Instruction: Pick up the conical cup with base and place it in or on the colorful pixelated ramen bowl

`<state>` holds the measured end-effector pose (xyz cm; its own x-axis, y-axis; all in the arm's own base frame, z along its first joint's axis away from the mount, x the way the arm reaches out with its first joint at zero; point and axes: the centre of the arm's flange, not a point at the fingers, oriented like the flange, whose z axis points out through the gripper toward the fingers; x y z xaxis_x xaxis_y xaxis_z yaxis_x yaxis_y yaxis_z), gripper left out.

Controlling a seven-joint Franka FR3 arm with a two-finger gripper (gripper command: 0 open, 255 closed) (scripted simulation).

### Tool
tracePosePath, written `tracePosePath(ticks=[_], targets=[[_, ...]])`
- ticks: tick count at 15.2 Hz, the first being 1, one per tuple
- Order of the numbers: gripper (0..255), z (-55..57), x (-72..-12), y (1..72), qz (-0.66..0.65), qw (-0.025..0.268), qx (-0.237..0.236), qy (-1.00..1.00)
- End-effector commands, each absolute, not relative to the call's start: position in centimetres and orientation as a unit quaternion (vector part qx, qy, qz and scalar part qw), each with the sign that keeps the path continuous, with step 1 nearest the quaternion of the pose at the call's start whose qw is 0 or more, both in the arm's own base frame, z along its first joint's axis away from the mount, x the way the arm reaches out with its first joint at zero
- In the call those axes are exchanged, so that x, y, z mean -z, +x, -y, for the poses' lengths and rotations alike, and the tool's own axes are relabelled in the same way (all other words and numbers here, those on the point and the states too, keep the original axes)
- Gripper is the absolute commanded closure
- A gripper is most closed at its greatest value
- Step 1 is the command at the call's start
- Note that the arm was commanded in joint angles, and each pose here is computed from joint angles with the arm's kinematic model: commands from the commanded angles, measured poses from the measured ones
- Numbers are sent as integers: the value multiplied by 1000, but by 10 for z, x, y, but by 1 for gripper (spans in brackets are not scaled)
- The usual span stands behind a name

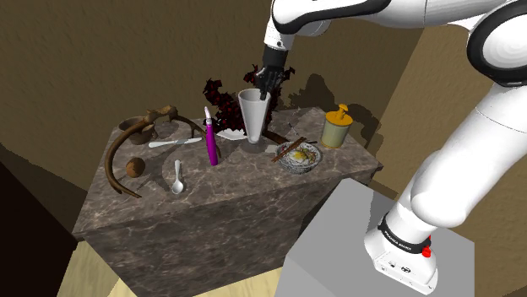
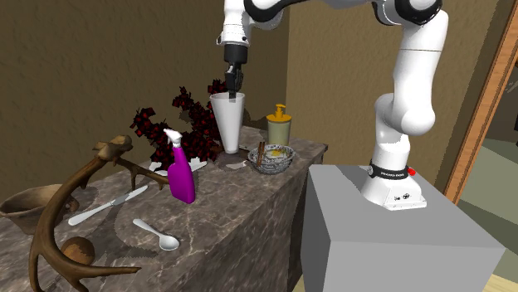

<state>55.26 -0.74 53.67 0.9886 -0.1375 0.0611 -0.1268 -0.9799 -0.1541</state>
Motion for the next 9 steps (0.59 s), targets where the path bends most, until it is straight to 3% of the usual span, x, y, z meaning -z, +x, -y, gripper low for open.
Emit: tracePosePath(ticks=[1, 9], targets=[[255, 7, -549, 552, -66, 75, 36, -994], [255, 7, -588, 552, -66, 75, 36, -994]])
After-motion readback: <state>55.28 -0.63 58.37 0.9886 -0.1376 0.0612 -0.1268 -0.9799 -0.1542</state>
